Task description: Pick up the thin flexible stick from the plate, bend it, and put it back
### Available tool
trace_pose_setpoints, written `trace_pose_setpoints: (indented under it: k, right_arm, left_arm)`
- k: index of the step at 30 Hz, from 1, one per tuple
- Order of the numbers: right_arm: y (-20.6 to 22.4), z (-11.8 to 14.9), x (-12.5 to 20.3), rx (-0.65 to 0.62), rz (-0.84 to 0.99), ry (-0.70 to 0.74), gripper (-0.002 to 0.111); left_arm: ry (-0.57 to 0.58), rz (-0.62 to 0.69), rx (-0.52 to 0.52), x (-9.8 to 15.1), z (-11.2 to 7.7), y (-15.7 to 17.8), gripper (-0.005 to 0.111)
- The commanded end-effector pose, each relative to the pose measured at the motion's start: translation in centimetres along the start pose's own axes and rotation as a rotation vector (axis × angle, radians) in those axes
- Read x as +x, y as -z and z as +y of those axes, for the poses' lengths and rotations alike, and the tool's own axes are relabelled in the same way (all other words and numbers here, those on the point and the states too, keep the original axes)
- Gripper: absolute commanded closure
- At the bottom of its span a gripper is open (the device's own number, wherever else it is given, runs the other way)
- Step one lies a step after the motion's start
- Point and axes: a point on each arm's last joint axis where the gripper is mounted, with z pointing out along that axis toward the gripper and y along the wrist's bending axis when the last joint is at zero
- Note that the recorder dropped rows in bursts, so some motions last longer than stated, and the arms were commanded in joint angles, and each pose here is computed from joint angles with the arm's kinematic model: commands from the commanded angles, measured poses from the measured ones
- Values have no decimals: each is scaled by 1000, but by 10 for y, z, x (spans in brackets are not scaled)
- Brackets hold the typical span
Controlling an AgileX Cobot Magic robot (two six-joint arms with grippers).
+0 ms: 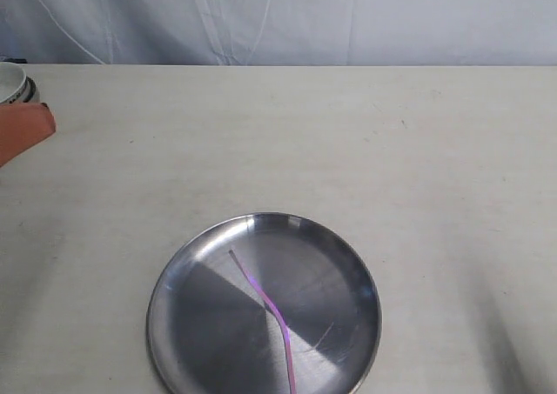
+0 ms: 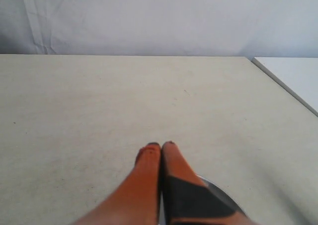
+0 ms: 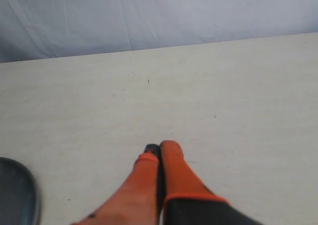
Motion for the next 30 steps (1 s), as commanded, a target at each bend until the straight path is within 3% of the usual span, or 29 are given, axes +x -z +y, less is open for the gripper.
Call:
trace_pose_setpoints:
  k: [1, 5, 9, 11, 14, 19, 24, 30]
  right_arm:
    - [0, 0, 1, -3, -9, 4, 109]
    - [0, 0, 1, -3, -9, 4, 109]
    - [0, 0, 1, -3, -9, 4, 109]
    - [0, 0, 1, -3, -9, 4, 109]
    - [0, 0, 1, -3, -9, 4, 109]
    - [0, 0, 1, -3, -9, 4, 109]
    - [0, 0, 1, -3, -9, 4, 109]
    - [0, 0, 1, -2, -5, 6, 109]
  left_arm:
    - [-2, -7, -3, 0, 0, 1, 106]
    - [-104, -153, -111, -13, 8, 6, 106]
    - [-123, -273, -193, -12, 18, 12, 106]
    - [-146, -266, -202, -3, 20, 15, 106]
    - [-85, -276, -199, 13, 23, 22, 106]
    - [-117, -296, -218, 38, 30, 33, 106]
    - [-84, -358, -293, 68, 43, 45, 106]
    - [-103, -295, -374, 107, 54, 49, 106]
